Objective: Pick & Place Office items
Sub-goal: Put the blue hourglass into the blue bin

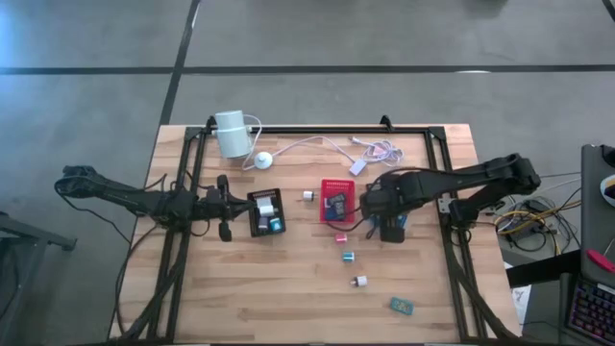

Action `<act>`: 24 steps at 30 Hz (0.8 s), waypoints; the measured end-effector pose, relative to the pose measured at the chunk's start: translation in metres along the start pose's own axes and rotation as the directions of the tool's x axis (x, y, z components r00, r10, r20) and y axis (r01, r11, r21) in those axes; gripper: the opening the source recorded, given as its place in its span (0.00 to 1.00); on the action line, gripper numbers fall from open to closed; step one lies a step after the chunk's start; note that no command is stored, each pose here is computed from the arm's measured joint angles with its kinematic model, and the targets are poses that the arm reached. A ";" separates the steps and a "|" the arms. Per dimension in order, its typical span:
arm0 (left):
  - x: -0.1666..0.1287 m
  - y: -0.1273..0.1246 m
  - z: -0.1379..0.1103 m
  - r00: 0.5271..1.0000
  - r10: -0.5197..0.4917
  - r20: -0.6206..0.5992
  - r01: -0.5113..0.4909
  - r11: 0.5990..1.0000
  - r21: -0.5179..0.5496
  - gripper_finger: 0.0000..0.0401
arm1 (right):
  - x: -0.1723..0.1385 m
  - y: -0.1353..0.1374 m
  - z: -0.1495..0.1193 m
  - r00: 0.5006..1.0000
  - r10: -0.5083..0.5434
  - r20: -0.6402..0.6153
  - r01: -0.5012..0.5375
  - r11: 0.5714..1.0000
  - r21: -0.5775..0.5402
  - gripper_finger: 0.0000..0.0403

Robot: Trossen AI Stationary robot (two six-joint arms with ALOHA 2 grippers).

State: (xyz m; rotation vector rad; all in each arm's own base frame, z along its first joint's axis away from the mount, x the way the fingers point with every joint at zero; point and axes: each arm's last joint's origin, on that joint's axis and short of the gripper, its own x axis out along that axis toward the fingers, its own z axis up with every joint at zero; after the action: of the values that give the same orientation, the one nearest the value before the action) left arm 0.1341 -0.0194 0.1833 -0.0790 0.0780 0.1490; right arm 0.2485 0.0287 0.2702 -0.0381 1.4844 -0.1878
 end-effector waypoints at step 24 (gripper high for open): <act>0.000 0.000 0.000 1.000 0.000 0.002 0.000 1.000 -0.005 0.03 | 0.040 0.008 0.007 0.997 -0.012 -0.070 0.017 0.997 0.072 0.52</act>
State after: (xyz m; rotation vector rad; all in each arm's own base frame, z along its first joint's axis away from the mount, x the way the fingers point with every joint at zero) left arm 0.1341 -0.0194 0.1836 -0.0839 0.0755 0.1489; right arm 0.2596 0.0301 0.2307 0.0166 1.5461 -0.2575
